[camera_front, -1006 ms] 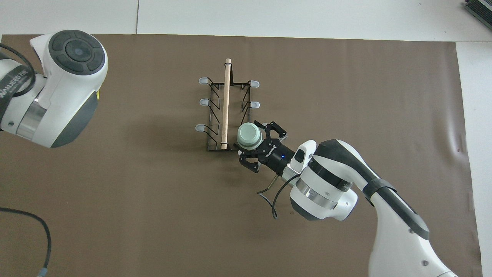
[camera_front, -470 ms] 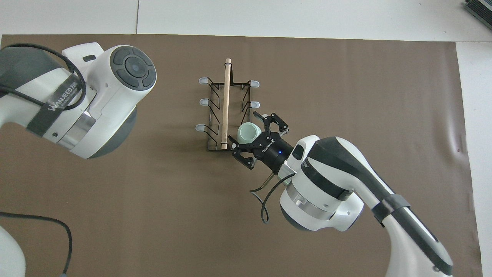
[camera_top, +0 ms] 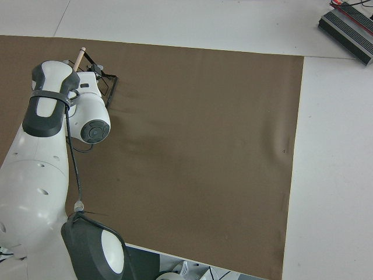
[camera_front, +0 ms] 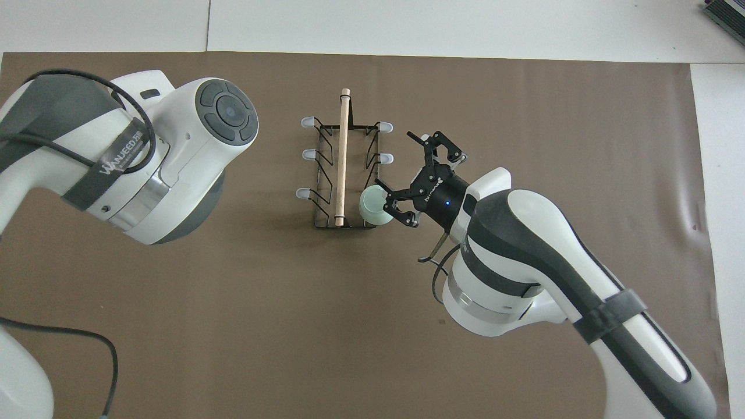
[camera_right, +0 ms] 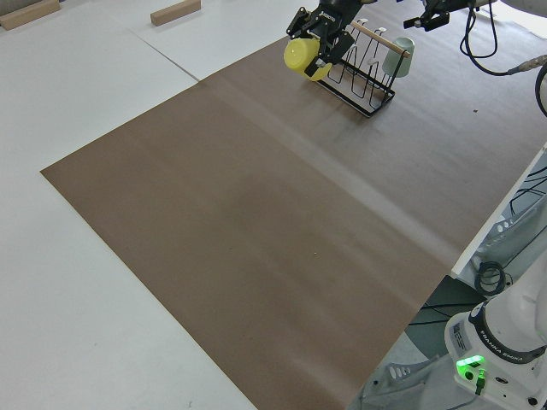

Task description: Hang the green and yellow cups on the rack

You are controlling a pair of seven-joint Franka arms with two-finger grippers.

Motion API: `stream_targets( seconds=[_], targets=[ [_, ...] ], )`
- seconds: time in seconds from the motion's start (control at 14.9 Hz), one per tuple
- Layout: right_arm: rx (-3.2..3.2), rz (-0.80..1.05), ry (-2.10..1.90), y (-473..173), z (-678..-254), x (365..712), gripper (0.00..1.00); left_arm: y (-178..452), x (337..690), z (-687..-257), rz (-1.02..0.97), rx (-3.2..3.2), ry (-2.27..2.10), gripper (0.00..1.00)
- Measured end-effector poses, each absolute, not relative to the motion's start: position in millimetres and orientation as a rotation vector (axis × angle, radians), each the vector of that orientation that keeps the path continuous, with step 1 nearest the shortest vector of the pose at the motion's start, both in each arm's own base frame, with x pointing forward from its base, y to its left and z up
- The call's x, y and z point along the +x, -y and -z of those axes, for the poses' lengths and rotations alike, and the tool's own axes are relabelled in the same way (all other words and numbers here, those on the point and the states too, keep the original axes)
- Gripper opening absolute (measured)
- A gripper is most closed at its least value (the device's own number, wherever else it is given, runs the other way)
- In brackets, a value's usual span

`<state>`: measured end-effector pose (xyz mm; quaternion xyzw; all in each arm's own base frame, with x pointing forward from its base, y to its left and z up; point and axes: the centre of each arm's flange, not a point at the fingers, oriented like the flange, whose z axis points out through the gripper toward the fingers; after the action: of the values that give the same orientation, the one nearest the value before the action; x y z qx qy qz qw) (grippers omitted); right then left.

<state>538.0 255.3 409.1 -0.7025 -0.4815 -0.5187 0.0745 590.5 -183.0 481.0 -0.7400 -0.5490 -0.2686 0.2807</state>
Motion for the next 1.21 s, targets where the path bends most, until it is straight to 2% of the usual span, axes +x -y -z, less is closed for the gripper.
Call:
stream_targets(
  seconds=[0.4,0.6,0.94,1.21],
  targets=[
    [-1.981,1.577,1.874,-200,-419,578,1.0,225,579,-468,0.753,-1.969,1.452,0.67],
    [-1.804,1.514,2.041,-157,-423,602,1.0,255,569,-454,0.793,-1.959,1.426,0.67],
    [-1.715,1.103,2.129,-79,-444,621,1.0,303,568,-443,0.868,-1.925,1.432,0.67],
    [-1.739,0.831,2.21,-55,-477,609,1.0,334,563,-427,0.969,-1.89,1.387,0.67]
  ],
)
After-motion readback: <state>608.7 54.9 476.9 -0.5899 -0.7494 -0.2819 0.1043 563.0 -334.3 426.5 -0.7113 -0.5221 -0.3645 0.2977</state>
